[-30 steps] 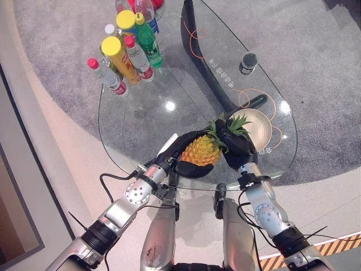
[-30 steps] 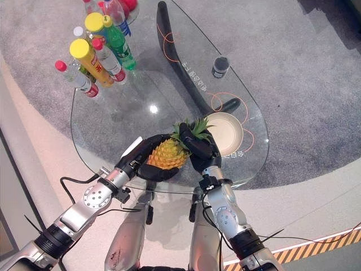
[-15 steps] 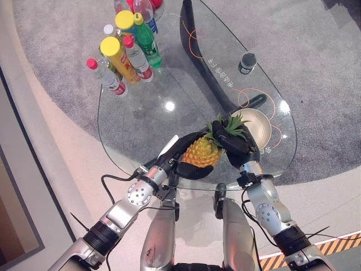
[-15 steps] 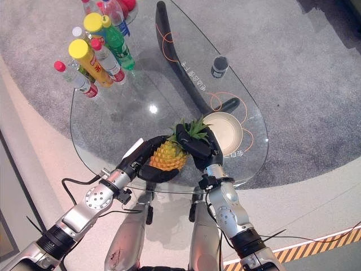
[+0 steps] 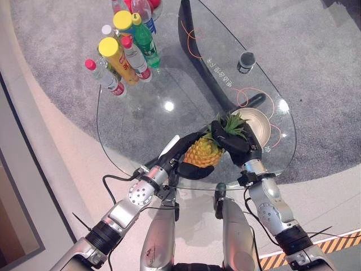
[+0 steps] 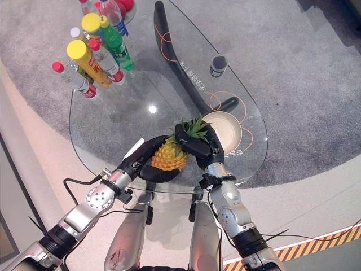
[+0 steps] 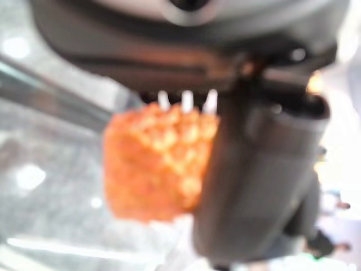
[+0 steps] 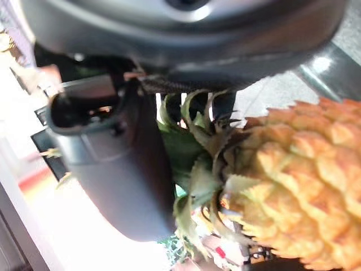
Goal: Pick up the fruit to the plate
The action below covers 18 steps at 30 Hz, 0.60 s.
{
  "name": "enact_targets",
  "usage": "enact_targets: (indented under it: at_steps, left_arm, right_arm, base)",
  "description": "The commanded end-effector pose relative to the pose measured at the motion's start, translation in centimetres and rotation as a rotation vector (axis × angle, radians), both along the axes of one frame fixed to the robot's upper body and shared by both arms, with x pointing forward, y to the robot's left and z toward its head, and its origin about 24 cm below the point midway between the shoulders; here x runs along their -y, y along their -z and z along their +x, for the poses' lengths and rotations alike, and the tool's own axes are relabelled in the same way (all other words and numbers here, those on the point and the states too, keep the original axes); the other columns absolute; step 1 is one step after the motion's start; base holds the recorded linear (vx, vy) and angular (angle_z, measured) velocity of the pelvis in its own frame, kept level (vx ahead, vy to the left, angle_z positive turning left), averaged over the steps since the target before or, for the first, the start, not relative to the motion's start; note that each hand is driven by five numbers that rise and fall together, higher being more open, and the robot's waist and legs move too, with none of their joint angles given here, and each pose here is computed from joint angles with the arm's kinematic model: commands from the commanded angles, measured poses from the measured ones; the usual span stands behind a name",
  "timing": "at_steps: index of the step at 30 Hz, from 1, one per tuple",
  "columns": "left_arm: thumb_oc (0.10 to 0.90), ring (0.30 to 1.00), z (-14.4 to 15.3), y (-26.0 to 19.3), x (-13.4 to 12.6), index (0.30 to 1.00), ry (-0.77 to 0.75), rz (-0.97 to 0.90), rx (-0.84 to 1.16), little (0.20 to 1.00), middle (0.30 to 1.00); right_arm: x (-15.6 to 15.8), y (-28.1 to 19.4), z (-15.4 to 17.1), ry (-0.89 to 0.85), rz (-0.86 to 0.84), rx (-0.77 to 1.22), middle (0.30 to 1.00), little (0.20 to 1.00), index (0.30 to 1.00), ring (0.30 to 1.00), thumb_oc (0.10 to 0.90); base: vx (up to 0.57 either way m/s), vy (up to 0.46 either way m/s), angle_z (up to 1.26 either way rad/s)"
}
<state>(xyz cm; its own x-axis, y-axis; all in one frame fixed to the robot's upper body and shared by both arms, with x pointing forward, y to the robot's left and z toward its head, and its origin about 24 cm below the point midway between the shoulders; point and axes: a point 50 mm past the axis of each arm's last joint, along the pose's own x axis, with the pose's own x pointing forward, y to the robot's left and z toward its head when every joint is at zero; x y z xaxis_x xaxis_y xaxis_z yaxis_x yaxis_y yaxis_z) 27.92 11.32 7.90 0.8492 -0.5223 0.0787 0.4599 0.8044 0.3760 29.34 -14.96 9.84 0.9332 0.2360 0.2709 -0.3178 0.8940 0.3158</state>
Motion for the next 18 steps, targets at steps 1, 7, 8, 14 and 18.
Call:
enact_targets:
  at_steps: [1,7,8,14,18]
  left_arm:
    - [0.8,0.9,0.8,-0.2,-2.3,0.9,-0.125,0.049,0.04,0.9,0.9]
    - [0.8,0.9,0.9,0.1,-2.5,0.9,-0.142,0.068,0.03,0.9,0.9]
    - [0.8,0.9,0.9,0.2,-2.6,0.9,-0.152,0.074,0.022,0.9,0.9]
    - [0.8,0.9,0.8,0.5,-2.6,0.9,-0.168,0.075,0.014,0.9,0.9]
    - [0.8,0.9,0.8,0.6,-2.6,0.9,-0.172,0.077,0.011,0.9,0.9]
  right_arm:
    - [-1.8,-11.3,-2.3,-0.106,0.095,0.566,0.3,0.2,0.3,0.3,0.1]
    - [-1.0,-11.7,-2.3,0.097,-0.102,0.613,0.3,0.2,0.3,0.3,0.1]
    - [-0.4,-12.3,-2.4,0.2,-0.197,0.667,0.3,0.2,0.3,0.3,0.1]
    - [0.3,-14.1,-2.9,0.326,-0.338,0.753,0.3,0.2,0.3,0.3,0.1]
    - [0.3,-14.5,-3.0,0.391,-0.421,0.781,0.3,0.2,0.3,0.3,0.1]
  base:
    - [0.0,0.0,-0.08]
    - [0.0,0.0,-0.02]
    - [0.0,0.0,0.0]
    - [0.0,0.001,-0.01]
    - [0.0,-0.001,-0.02]
